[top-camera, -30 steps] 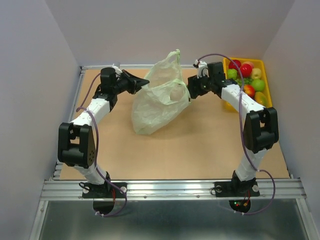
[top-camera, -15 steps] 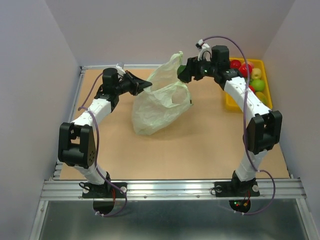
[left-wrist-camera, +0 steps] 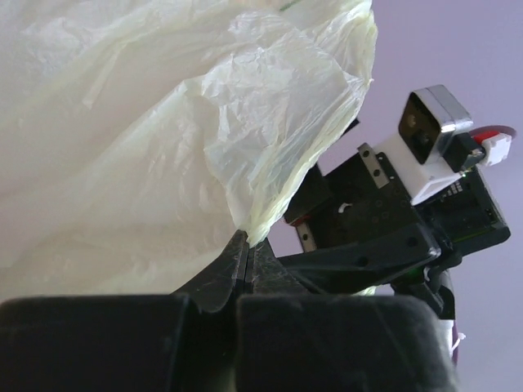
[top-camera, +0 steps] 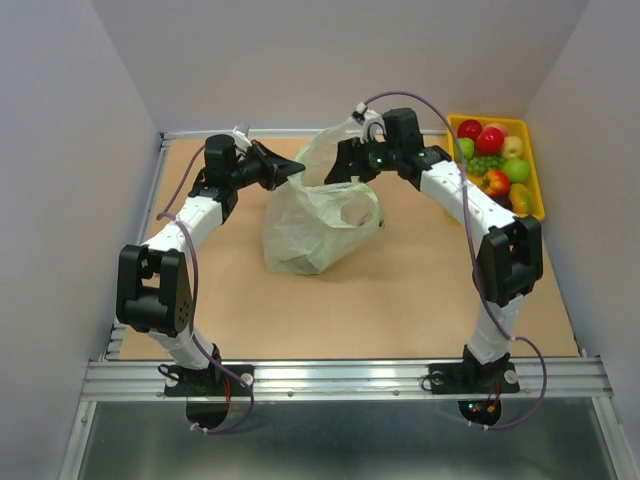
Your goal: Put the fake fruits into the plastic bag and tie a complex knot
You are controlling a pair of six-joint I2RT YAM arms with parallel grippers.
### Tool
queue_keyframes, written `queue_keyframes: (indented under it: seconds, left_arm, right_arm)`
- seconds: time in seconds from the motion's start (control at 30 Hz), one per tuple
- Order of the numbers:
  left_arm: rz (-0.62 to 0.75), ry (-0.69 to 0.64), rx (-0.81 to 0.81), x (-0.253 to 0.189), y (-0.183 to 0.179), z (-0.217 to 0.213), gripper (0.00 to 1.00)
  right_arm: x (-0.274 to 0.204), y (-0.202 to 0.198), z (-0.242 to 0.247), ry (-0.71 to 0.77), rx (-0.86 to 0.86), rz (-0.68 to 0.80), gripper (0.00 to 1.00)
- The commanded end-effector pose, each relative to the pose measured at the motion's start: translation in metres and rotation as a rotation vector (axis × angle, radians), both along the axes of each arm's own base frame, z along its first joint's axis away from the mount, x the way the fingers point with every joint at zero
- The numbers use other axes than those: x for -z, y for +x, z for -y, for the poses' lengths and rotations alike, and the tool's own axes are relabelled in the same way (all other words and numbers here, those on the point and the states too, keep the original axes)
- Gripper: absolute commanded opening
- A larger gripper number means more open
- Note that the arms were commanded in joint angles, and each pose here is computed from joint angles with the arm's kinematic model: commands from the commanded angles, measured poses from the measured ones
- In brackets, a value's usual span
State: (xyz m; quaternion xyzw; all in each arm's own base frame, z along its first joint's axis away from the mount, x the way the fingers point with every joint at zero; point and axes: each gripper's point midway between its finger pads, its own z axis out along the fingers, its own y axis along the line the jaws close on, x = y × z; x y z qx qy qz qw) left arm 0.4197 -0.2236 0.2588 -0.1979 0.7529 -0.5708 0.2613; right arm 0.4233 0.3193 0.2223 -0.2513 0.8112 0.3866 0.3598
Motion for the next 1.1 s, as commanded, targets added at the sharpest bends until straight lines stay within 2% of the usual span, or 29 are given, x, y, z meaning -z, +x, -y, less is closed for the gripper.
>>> queue_keyframes:
  seconds: [0.0, 0.13, 0.17, 0.23, 0.27, 0.37, 0.5, 0.7, 0.9, 1.07]
  left_arm:
    - [0.117, -0.014, 0.033, -0.033, 0.0, 0.004, 0.0]
    - [0.121, -0.004, 0.034, -0.03, -0.002, 0.004, 0.0]
    - [0.125, 0.0, 0.03, -0.031, -0.003, 0.002, 0.0]
    - [0.121, 0.005, 0.028, -0.029, -0.004, 0.002, 0.0]
    - [0.123, 0.005, 0.025, -0.03, -0.004, 0.001, 0.0]
    - [0.125, 0.011, 0.02, -0.029, -0.004, 0.001, 0.0]
    - [0.127, 0.014, 0.01, -0.03, -0.002, 0.0, 0.0]
    - [0.13, 0.026, 0.003, -0.029, 0.0, 0.0, 0.0]
    - [0.137, 0.033, 0.002, -0.03, 0.002, 0.0, 0.0]
    - [0.125, 0.035, 0.01, -0.026, 0.003, 0.0, 0.0]
  right_arm:
    - [-0.055, 0.01, 0.053, 0.034, 0.085, 0.104, 1.0]
    - [-0.062, 0.025, 0.136, 0.029, 0.211, 0.079, 1.0]
    - [-0.057, 0.032, 0.175, 0.008, 0.286, 0.055, 1.0]
    - [-0.048, 0.043, 0.215, -0.075, 0.369, 0.065, 1.0]
    - [-0.033, 0.045, 0.256, -0.182, 0.444, 0.052, 1.0]
    - [0.0, 0.045, 0.315, -0.346, 0.542, -0.004, 1.0]
    - [0.031, 0.039, 0.382, -0.449, 0.612, -0.078, 0.99]
    - [0.077, 0.041, 0.437, -0.646, 0.691, -0.167, 0.93]
    - [0.113, 0.044, 0.454, -0.724, 0.709, -0.244, 0.88]
    - [0.133, 0.053, 0.457, -0.726, 0.715, -0.275, 0.87]
